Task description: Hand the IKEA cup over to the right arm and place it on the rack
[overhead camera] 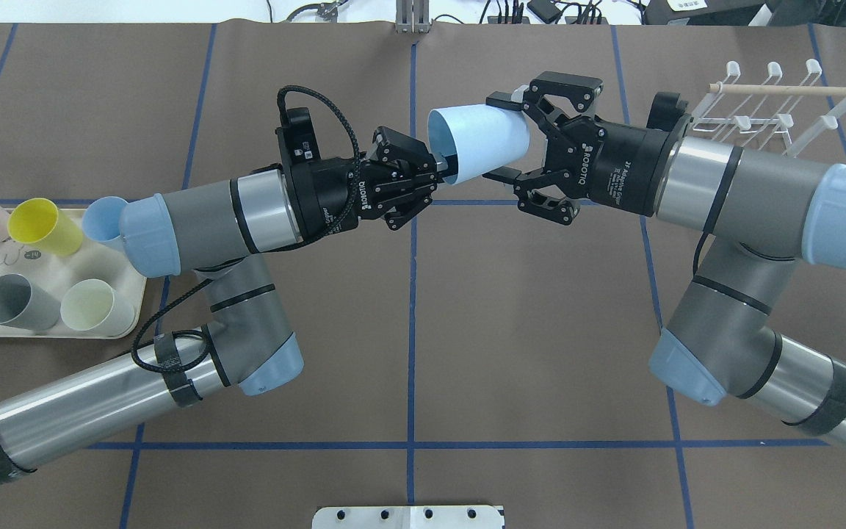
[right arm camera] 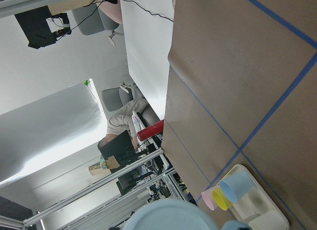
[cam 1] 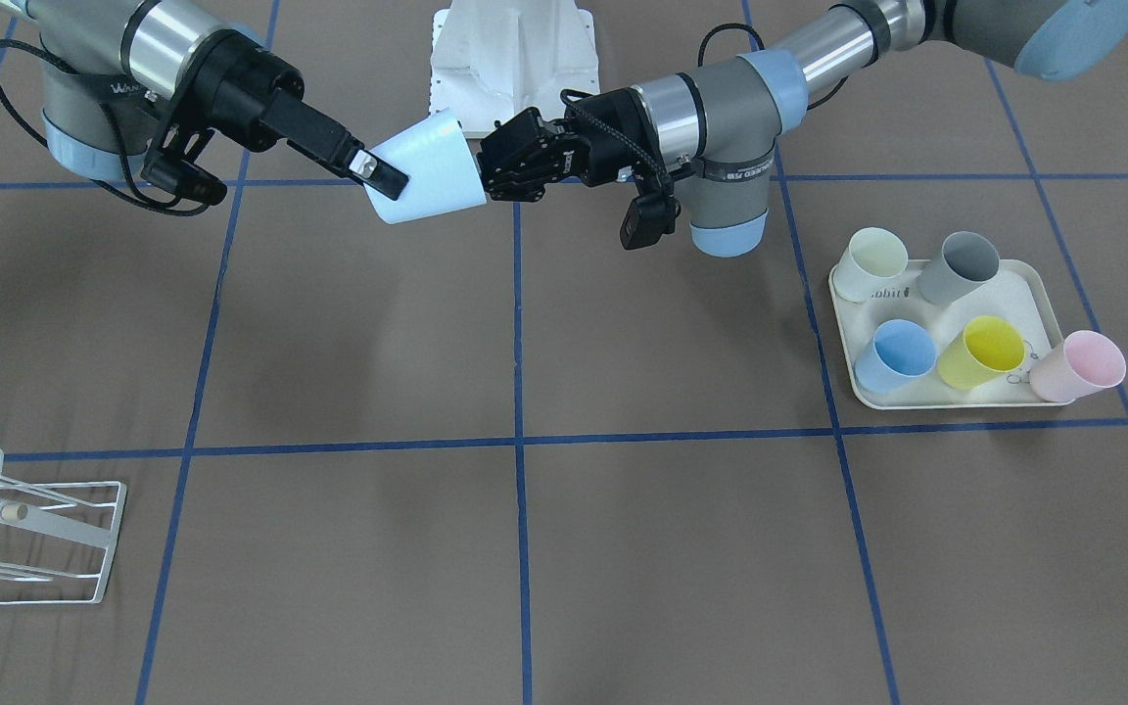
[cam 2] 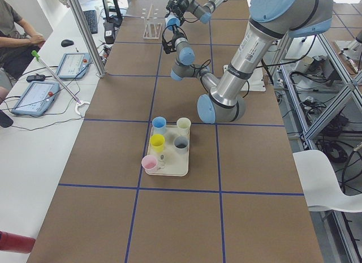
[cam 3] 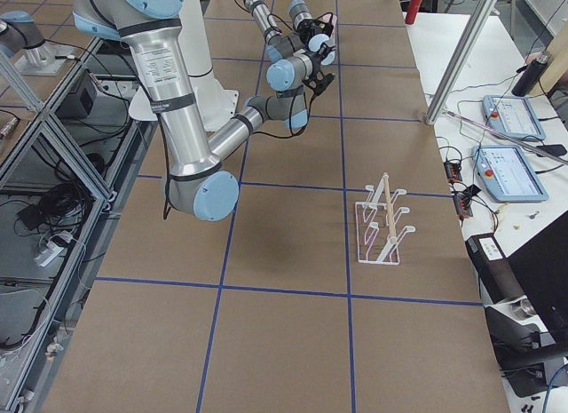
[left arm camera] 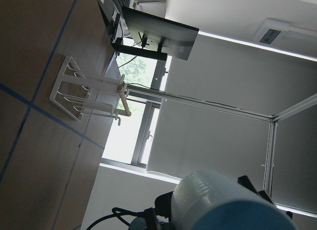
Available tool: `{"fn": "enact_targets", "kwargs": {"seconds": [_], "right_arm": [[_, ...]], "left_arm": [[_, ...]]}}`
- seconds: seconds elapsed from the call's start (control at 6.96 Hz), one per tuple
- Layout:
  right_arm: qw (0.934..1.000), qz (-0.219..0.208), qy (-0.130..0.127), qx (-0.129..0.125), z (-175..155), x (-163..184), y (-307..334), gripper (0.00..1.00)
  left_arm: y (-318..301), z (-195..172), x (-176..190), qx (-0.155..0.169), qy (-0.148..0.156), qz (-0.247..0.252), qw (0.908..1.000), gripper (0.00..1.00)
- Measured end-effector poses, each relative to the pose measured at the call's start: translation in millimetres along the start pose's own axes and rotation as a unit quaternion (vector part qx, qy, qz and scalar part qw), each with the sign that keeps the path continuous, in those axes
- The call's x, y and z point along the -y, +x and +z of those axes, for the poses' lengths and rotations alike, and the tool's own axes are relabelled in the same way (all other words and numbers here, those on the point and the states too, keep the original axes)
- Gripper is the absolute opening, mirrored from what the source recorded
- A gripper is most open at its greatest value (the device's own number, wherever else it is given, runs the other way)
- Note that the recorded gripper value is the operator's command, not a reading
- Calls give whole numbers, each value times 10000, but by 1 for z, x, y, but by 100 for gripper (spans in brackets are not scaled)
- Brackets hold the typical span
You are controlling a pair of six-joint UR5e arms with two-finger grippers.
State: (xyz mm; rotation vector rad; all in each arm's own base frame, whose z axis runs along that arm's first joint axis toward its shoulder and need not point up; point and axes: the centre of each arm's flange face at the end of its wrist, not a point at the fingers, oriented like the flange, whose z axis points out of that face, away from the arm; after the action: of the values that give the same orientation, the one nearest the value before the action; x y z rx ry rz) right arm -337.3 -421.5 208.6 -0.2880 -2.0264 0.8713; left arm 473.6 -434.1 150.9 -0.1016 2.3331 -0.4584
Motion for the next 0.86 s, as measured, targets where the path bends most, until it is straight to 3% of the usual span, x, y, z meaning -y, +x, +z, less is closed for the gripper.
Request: {"fn": "enact_targets", "kwargs": {"seconds": [0.14, 0.57, 0.72, 0.86], "right_arm": [[10000, 1, -2, 5, 0, -1, 0, 0], [9999, -9, -20, 131, -5, -2, -5, 0], [9998, -91, 79, 172, -13, 10, -7, 0], [9983, -409, 380, 142, -31, 36, -8, 0]], "left_arm": [[0, 1, 0, 18, 14, 4, 10000, 76], [1, 3, 3, 142, 101, 34, 9998, 77], [2, 0, 7, 162, 137, 181, 9996, 77], [2, -4, 12, 190, 179, 406, 9988, 77]]}}
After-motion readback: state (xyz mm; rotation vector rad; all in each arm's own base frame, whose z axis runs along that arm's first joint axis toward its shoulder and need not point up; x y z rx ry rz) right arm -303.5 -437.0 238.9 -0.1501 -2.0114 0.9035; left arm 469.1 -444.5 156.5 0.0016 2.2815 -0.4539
